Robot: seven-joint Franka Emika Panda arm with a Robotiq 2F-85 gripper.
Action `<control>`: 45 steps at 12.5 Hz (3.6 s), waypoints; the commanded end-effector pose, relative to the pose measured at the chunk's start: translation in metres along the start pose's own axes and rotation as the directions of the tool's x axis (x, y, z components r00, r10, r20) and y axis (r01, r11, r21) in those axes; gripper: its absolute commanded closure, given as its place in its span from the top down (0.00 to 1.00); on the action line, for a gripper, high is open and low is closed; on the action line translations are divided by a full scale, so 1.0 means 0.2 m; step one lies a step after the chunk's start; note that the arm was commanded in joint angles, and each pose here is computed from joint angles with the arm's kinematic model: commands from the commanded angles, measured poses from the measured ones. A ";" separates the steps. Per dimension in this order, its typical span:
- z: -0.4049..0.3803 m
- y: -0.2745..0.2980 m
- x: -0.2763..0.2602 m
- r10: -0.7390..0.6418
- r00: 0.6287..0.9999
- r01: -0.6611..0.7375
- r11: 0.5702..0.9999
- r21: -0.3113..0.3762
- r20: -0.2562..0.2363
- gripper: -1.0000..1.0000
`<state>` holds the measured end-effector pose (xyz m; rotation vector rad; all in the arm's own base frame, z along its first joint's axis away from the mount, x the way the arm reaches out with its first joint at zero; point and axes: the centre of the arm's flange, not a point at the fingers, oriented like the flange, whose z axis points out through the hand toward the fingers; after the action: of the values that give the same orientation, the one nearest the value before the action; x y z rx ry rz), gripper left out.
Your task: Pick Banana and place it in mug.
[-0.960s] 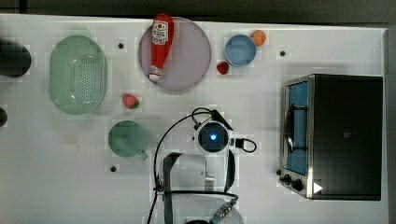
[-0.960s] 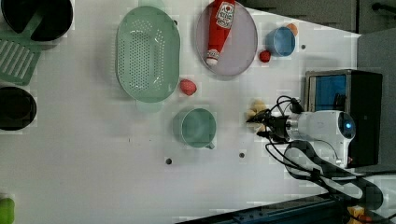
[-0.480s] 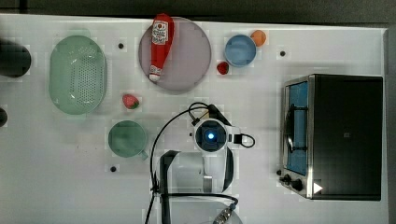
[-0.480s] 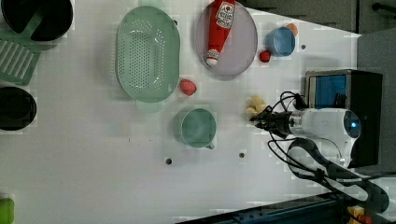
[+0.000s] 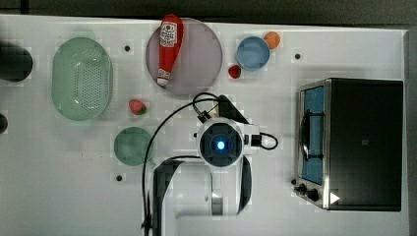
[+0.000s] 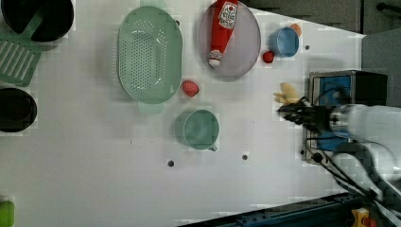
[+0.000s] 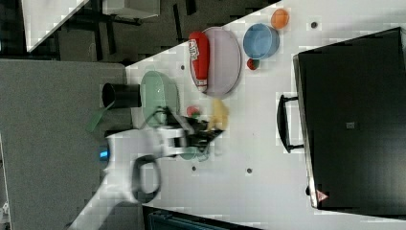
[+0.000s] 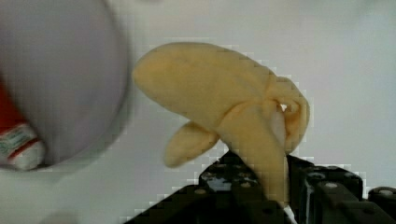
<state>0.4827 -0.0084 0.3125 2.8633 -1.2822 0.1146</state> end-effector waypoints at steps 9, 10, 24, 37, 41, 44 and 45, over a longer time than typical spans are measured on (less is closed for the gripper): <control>-1.00 -0.48 -0.74 0.072 0.988 -0.058 0.993 -0.105 0.138 0.24; -0.96 -0.54 -0.81 0.091 0.986 -0.077 0.992 -0.103 0.138 0.24; 0.05 -0.65 -1.10 0.231 0.969 -0.228 0.973 -0.046 0.083 0.26; -0.58 -0.63 -0.67 0.164 0.986 -0.164 0.986 0.032 0.006 1.00; -1.12 -0.36 -0.29 0.136 0.991 -0.135 0.991 -0.017 0.014 1.00; -1.41 -0.08 -0.03 0.123 0.992 -0.123 0.992 0.001 0.034 1.00; -1.44 -0.01 0.02 0.094 0.995 -0.095 0.995 0.005 0.041 1.00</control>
<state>0.4747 0.0258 0.6065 2.7821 -1.5596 0.1295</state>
